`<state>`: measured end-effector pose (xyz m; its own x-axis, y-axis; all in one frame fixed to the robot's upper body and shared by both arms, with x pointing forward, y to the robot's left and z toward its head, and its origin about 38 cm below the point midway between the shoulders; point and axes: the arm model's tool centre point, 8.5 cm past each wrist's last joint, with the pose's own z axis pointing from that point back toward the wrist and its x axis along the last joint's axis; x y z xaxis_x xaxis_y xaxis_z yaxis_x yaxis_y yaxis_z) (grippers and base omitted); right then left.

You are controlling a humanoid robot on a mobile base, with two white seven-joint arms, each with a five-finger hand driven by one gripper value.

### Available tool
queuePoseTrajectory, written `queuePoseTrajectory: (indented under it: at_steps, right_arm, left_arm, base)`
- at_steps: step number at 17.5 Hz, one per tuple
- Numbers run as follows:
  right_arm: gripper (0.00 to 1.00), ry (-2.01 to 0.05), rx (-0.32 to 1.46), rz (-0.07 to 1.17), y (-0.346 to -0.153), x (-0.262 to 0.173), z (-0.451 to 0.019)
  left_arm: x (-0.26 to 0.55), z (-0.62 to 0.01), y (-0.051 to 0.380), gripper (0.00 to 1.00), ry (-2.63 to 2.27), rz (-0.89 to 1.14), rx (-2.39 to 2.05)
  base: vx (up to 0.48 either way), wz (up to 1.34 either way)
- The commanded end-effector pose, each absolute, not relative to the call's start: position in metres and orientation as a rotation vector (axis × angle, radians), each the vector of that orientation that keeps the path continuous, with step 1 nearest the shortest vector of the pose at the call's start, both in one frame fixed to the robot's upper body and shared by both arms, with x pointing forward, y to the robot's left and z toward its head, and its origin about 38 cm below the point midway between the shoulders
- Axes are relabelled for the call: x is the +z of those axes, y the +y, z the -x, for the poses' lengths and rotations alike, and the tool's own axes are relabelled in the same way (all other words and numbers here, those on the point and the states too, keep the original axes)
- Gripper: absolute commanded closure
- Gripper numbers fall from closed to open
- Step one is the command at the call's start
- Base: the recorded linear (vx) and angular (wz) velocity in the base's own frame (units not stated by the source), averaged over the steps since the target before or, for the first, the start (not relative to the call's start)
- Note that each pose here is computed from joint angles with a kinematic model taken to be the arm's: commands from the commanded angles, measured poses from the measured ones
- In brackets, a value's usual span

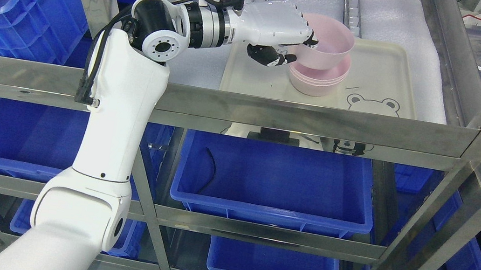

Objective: Stack pink IKEA bowl on shelf middle layer
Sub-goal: 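Lower the held bowl onto the pink bowl on the cream tray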

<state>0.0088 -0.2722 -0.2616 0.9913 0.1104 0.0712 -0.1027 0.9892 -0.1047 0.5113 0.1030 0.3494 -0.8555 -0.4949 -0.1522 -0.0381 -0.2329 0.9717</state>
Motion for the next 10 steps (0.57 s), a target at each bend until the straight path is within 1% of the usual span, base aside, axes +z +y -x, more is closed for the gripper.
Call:
queuePoseTrajectory:
  at_steps: [1,4,10]
  right_arm:
    - [0.0,-0.09,0.108,0.118,-0.283,-0.261,-0.012]
    - [0.0,-0.09,0.108,0.118,-0.283,-0.261,-0.012]
    - [0.0,-0.091,0.108,0.119,-0.283,-0.261,-0.013]
  left_arm:
    - [0.316,-0.533,0.112,0.94,-1.65,-0.543,-2.126]
    - [0.304,-0.535,0.108,0.94,-1.636,-0.496,-2.138]
    - [0.303,-0.533,0.101,0.93,-1.649,-0.496,-2.167]
  base:
    - [0.0,0.0]
    - [0.0,0.0]
    - [0.0,0.0]
